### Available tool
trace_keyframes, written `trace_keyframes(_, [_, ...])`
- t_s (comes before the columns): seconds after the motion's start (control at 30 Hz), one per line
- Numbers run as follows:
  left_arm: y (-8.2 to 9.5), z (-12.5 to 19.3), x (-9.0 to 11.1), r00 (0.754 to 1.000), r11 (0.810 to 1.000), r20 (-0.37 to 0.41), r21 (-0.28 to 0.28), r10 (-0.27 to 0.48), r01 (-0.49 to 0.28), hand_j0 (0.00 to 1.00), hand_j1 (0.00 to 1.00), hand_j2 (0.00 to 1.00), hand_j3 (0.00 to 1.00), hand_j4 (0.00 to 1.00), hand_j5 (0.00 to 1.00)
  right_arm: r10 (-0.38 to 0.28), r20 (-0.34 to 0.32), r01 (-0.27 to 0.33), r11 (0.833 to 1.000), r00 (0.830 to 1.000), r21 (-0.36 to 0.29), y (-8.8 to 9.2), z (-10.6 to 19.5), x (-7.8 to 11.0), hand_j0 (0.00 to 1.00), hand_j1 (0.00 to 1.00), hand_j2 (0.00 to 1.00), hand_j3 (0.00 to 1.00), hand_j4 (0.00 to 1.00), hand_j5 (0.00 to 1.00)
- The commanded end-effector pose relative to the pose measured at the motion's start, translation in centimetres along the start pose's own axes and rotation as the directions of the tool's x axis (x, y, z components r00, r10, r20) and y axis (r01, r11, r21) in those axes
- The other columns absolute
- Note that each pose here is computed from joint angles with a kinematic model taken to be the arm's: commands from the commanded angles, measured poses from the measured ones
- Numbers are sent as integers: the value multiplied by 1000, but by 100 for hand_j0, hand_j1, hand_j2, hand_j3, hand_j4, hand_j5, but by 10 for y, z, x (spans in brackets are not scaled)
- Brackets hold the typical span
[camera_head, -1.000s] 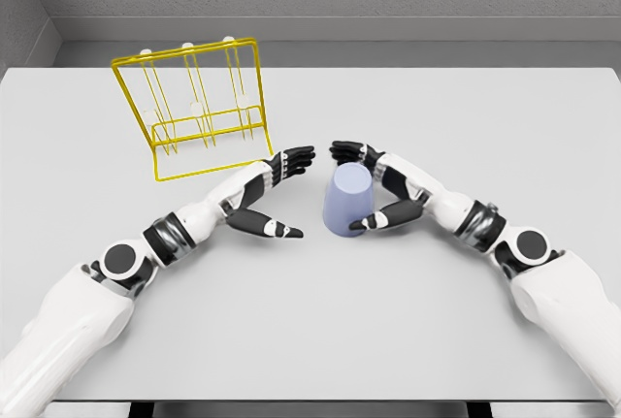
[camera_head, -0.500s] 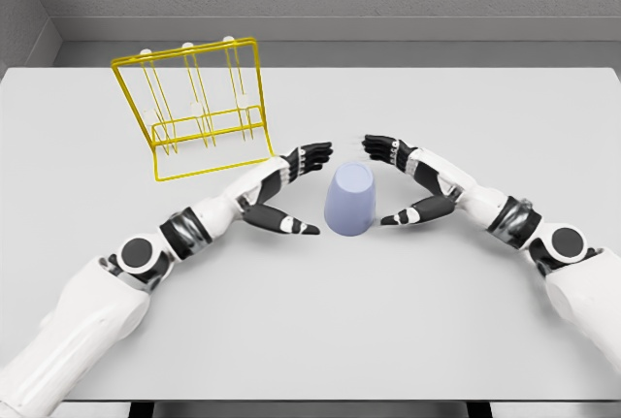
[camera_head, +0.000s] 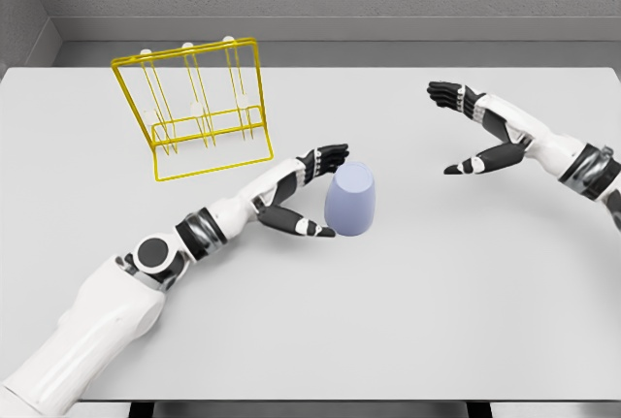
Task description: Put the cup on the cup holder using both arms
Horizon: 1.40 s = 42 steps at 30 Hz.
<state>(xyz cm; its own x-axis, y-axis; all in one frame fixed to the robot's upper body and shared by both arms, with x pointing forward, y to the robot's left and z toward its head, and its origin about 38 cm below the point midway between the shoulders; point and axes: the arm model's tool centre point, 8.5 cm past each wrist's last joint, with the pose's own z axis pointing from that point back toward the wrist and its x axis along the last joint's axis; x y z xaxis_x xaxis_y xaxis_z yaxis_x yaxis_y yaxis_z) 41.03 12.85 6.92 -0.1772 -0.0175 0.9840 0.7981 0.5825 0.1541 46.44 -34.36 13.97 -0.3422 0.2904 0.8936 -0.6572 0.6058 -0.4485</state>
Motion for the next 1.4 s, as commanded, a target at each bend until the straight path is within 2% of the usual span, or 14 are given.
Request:
trace_keyframes(0.0, [-1, -1, -1, 1000, 1000, 0, 1, 4, -4, 100, 100, 100, 100, 100, 100, 2, -34, -1, 1000, 999, 22, 2, 8, -6, 100, 100, 100, 100, 100, 100])
trace_keyframes(0.03, [-1, -1, 0, 1000, 1000, 2, 1, 6, -6, 100, 100, 100, 100, 100, 100, 11, -41, -10, 1000, 999, 26, 1, 9, -6, 100, 100, 100, 100, 100, 100])
trace_keyframes(0.07, [-2, -2, 0, 1000, 1000, 3, 0, 5, -5, 100, 100, 100, 100, 100, 100, 90, -68, -86, 994, 994, 63, -7, 8, -1, 100, 100, 100, 100, 100, 100])
trace_keyframes(0.1, [-1, -1, -2, 1000, 1000, -3, 2, 7, -7, 100, 100, 100, 100, 100, 100, 159, -90, -150, 984, 983, 101, -11, 6, 2, 100, 100, 100, 100, 100, 100])
trace_keyframes(0.13, [5, -3, -3, 1000, 1000, -13, 10, 2, -2, 100, 100, 100, 100, 100, 100, 255, -123, -233, 958, 959, 168, -12, 3, 3, 100, 100, 100, 100, 100, 100])
trace_keyframes(0.17, [7, -2, -6, 1000, 1000, -23, 17, 6, -5, 100, 100, 100, 100, 100, 100, 383, -174, -334, 908, 907, 253, -19, 4, 2, 100, 100, 100, 100, 100, 100])
trace_keyframes(0.2, [7, -2, -7, 1000, 1000, -24, 17, 6, -6, 100, 100, 100, 100, 100, 100, 470, -225, -414, 874, 853, 255, -37, 17, 3, 100, 100, 100, 100, 100, 100])
trace_keyframes(0.23, [6, -3, -6, 1000, 1000, -22, 16, 5, -5, 100, 100, 100, 100, 100, 100, 507, -249, -474, 862, 825, 181, -48, 21, 5, 100, 100, 100, 100, 100, 100])
trace_keyframes(0.27, [5, -3, -7, 1000, 1000, -21, 13, 6, -6, 100, 100, 100, 100, 100, 100, 500, -256, -494, 865, 827, 90, -56, 25, 8, 100, 100, 100, 100, 100, 100])
trace_keyframes(0.3, [5, -4, -6, 1000, 1000, -19, 12, 7, -6, 100, 100, 100, 100, 100, 100, 498, -265, -495, 865, 826, 82, -58, 28, 7, 100, 100, 100, 100, 100, 100])
trace_keyframes(0.5, [-5, -14, -6, 1000, 1000, -6, -5, 3, -3, 100, 100, 100, 100, 100, 100, 505, -265, -500, 861, 821, 91, -60, 29, 8, 100, 100, 100, 100, 100, 100])
trace_keyframes(0.73, [-9, -18, -5, 1000, 1000, 1, -11, 8, -8, 100, 100, 100, 100, 100, 100, 518, -231, -511, 855, 824, 95, -55, 20, 16, 100, 100, 100, 100, 100, 100])
trace_keyframes(1.07, [-13, -22, -4, 1000, 1000, 14, -15, 12, -12, 100, 100, 100, 100, 100, 100, 510, -225, -502, 859, 830, 98, -52, 16, 14, 100, 100, 100, 100, 100, 100])
trace_keyframes(1.37, [-16, -24, -4, 1000, 1000, 10, -23, 0, 1, 100, 100, 100, 100, 100, 100, 511, -231, -504, 859, 828, 93, -54, 18, 14, 100, 100, 100, 100, 100, 100])
